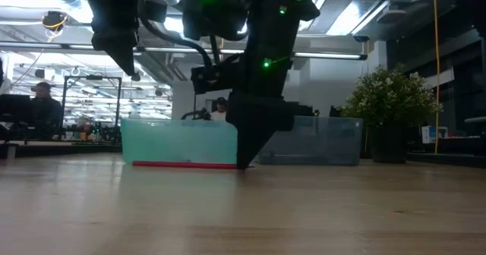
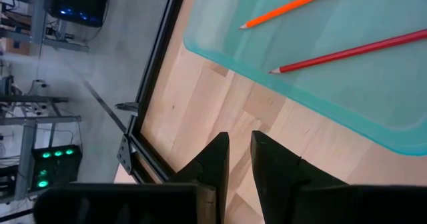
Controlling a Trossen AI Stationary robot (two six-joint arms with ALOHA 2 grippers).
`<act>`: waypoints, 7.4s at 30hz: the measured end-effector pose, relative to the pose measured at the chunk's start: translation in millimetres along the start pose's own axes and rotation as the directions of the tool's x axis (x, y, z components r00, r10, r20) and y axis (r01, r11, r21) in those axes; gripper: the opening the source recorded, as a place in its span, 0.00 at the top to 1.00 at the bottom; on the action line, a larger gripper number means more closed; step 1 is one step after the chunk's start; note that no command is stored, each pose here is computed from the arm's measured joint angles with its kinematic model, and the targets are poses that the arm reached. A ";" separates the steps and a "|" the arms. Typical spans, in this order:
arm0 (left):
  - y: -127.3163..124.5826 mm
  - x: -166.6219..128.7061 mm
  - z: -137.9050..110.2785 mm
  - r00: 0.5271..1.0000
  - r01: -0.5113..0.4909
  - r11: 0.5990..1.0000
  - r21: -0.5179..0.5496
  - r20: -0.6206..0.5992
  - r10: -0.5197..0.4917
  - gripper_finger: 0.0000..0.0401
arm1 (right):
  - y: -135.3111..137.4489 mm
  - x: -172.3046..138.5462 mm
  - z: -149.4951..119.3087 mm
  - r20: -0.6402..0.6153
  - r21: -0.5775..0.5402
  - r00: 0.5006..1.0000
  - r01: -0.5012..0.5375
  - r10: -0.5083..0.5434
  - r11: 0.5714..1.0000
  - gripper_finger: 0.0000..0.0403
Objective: Sort pens & pencils
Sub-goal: Put the red pencil into the green bin
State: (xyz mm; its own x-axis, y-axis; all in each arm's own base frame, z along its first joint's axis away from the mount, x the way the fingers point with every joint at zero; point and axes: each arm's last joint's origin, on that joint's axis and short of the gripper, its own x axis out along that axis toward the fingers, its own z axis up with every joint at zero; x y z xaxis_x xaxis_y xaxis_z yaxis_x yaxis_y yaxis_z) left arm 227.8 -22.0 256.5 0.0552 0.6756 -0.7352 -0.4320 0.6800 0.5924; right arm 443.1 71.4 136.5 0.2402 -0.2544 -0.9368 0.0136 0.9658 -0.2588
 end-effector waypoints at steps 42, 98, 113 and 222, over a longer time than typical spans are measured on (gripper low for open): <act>-0.5 -0.5 -0.1 1.000 0.000 1.000 0.000 0.004 0.000 0.85 | -9.1 -2.6 4.3 0.009 0.010 0.997 0.070 -0.070 0.997 0.90; -1.1 -0.7 0.5 1.000 0.001 1.000 -0.006 0.013 -0.001 0.85 | 3.1 -18.7 17.2 0.069 -0.084 0.992 0.115 -0.109 0.990 0.90; -5.8 -4.7 -1.2 0.999 0.025 1.000 0.006 0.027 -0.025 0.85 | 5.6 -0.4 19.1 0.075 -0.102 0.993 0.098 -0.090 0.990 0.90; -135.0 48.1 57.1 0.842 0.495 0.854 -0.159 -0.155 -0.516 0.76 | -139.0 -323.2 -13.2 0.402 0.292 0.651 0.576 -0.644 0.764 0.90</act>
State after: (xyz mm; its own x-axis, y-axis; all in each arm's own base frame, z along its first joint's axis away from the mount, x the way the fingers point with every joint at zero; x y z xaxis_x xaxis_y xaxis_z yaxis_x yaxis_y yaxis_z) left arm 340.1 -65.1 160.0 0.1301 0.1738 -0.9762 -0.4849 0.8699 0.0902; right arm 350.7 18.7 472.1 0.5381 -0.7676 -0.3482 0.4319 0.6058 -0.6682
